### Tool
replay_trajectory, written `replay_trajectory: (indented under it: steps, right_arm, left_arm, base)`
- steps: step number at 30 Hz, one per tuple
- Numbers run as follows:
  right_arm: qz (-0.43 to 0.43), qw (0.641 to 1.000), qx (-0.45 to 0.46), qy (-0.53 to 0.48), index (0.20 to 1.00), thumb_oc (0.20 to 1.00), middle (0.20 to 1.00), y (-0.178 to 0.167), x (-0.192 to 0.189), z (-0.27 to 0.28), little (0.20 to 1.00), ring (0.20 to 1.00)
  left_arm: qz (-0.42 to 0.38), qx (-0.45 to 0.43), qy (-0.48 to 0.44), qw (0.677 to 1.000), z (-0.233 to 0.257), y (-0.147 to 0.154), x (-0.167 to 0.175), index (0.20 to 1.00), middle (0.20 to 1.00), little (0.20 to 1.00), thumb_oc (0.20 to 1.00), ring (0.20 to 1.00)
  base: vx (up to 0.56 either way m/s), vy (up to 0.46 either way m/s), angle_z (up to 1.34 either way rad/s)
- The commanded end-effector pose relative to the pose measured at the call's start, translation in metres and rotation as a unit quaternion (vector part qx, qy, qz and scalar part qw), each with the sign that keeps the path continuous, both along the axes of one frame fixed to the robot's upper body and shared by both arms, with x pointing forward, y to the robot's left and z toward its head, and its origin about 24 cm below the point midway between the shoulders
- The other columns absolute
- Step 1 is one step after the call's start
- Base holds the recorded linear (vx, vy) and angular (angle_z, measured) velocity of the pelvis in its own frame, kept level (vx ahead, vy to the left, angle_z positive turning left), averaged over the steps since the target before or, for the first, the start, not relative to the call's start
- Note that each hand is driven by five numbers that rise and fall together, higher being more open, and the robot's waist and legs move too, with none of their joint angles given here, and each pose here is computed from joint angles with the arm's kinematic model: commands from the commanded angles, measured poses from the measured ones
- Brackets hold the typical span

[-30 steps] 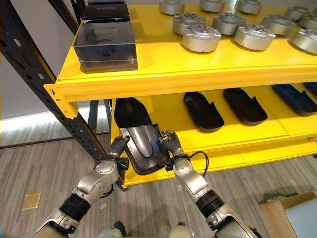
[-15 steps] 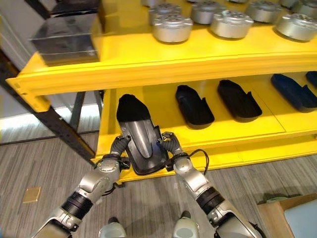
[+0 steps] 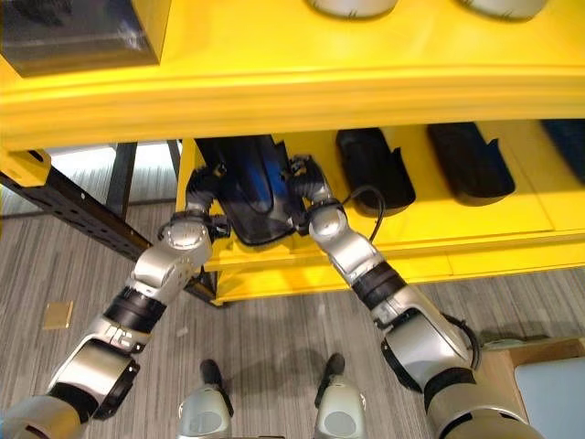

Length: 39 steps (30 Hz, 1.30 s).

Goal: Move parts from the plastic box to the shelf.

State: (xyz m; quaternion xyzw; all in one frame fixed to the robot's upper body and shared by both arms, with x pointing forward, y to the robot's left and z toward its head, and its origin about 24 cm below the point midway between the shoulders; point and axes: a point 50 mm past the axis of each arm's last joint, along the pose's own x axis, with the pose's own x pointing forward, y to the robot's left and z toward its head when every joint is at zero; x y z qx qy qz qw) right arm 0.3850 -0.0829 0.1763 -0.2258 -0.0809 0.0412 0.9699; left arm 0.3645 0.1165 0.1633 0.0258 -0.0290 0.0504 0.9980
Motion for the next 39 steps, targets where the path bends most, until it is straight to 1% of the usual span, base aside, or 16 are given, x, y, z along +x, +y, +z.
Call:
replay_trajectory:
  steps: [1, 5, 9, 11, 16, 19, 22, 25, 30, 31, 33, 36, 37, 38, 39]
  right_arm:
    - [0.079, 0.992, 0.065, -0.075, 0.200, 0.200, 0.200, 0.037, -0.003, 0.057, 0.200, 0.200]
    - [0.074, 0.990, 0.064, -0.099, 0.200, 0.200, 0.200, 0.038, 0.000, 0.077, 0.200, 0.200]
    - [0.060, 0.988, 0.093, -0.105, 0.200, 0.200, 0.200, 0.038, -0.001, 0.089, 0.200, 0.200]
    - [0.047, 0.986, 0.108, -0.121, 0.200, 0.200, 0.200, 0.035, 0.000, 0.098, 0.200, 0.200]
    - [0.039, 0.983, 0.122, -0.133, 0.200, 0.200, 0.200, 0.036, 0.001, 0.107, 0.200, 0.200]
    - [0.036, 0.980, 0.128, -0.149, 0.200, 0.200, 0.200, 0.037, -0.001, 0.115, 0.200, 0.200]
    - [0.038, 0.978, 0.132, -0.159, 0.200, 0.200, 0.200, 0.038, -0.003, 0.123, 0.200, 0.200]
    - [0.042, 0.976, 0.140, -0.161, 0.200, 0.200, 0.200, 0.037, -0.005, 0.127, 0.200, 0.200]
    - [0.037, 0.975, 0.153, -0.157, 0.200, 0.200, 0.200, 0.039, -0.007, 0.129, 0.200, 0.200]
    - [0.035, 0.975, 0.155, -0.156, 0.200, 0.200, 0.200, 0.039, -0.006, 0.128, 0.200, 0.200]
    - [0.026, 0.974, 0.164, -0.152, 0.200, 0.200, 0.200, 0.039, -0.005, 0.126, 0.200, 0.200]
    - [0.024, 0.974, 0.161, -0.156, 0.200, 0.200, 0.200, 0.037, -0.004, 0.124, 0.200, 0.200]
    - [0.024, 0.974, 0.160, -0.157, 0.200, 0.200, 0.200, 0.037, -0.004, 0.125, 0.200, 0.200]
    - [0.024, 0.975, 0.152, -0.162, 0.200, 0.200, 0.200, 0.038, -0.003, 0.125, 0.200, 0.200]
    - [0.033, 0.981, 0.098, -0.166, 1.000, 1.000, 1.000, 0.042, 0.000, 0.128, 1.000, 1.000]
  left_arm:
    - [-0.119, -0.019, -0.122, 0.985, 0.059, -0.055, -0.010, 0.200, 0.200, 0.200, 0.200, 0.200]
    - [-0.100, -0.016, -0.150, 0.983, 0.082, -0.051, -0.005, 0.200, 0.200, 0.200, 0.200, 0.200]
    - [-0.095, 0.003, -0.174, 0.980, 0.099, -0.047, -0.003, 0.200, 0.200, 0.200, 0.200, 0.200]
    - [-0.090, 0.031, -0.200, 0.975, 0.114, -0.047, -0.003, 0.200, 0.200, 0.200, 0.200, 0.200]
    - [-0.074, 0.060, -0.227, 0.969, 0.132, -0.049, -0.002, 0.200, 0.200, 0.200, 0.200, 0.200]
    - [-0.063, 0.059, -0.230, 0.969, 0.140, -0.046, 0.000, 0.200, 0.200, 0.200, 0.200, 0.200]
    - [-0.036, 0.072, -0.251, 0.965, 0.152, -0.041, 0.001, 0.200, 0.200, 0.200, 0.200, 0.200]
    - [-0.020, 0.073, -0.257, 0.963, 0.159, -0.036, 0.003, 0.200, 0.200, 0.200, 0.200, 0.200]
    - [-0.003, 0.099, -0.266, 0.959, 0.165, -0.031, 0.006, 0.200, 0.200, 0.200, 0.200, 0.200]
    - [-0.001, 0.103, -0.269, 0.958, 0.166, -0.030, 0.006, 0.216, 0.216, 0.216, 0.216, 0.216]
    - [0.002, 0.107, -0.267, 0.958, 0.167, -0.029, 0.008, 0.200, 0.200, 0.200, 0.200, 0.200]
    - [0.014, 0.109, -0.263, 0.959, 0.168, -0.028, 0.010, 0.200, 0.200, 0.200, 0.200, 0.200]
    - [0.015, 0.108, -0.262, 0.959, 0.169, -0.029, 0.011, 0.203, 0.203, 0.203, 0.203, 0.203]
    - [0.015, 0.100, -0.258, 0.961, 0.168, -0.029, 0.011, 0.260, 0.260, 0.260, 0.260, 0.260]
    - [0.023, 0.062, -0.243, 0.968, 0.170, -0.031, 0.015, 1.000, 1.000, 1.000, 1.000, 1.000]
  base:
    - [-0.07, -0.024, 0.02]
    - [-0.08, -0.005, 0.06]
    - [-0.07, 0.002, 0.03]
    - [-0.05, 0.010, 0.05]
    - [0.02, 0.017, 0.04]
    - [0.03, 0.009, 0.05]
    - [0.00, 0.000, 0.00]
    - [0.00, 0.010, -0.02]
    - [0.00, 0.000, 0.00]
    - [0.00, 0.000, 0.00]
    - [0.00, 0.000, 0.00]
    - [0.00, 0.000, 0.00]
    - [0.00, 0.000, 0.00]
    - [0.00, 0.000, 0.00]
    - [0.00, 0.000, 0.00]
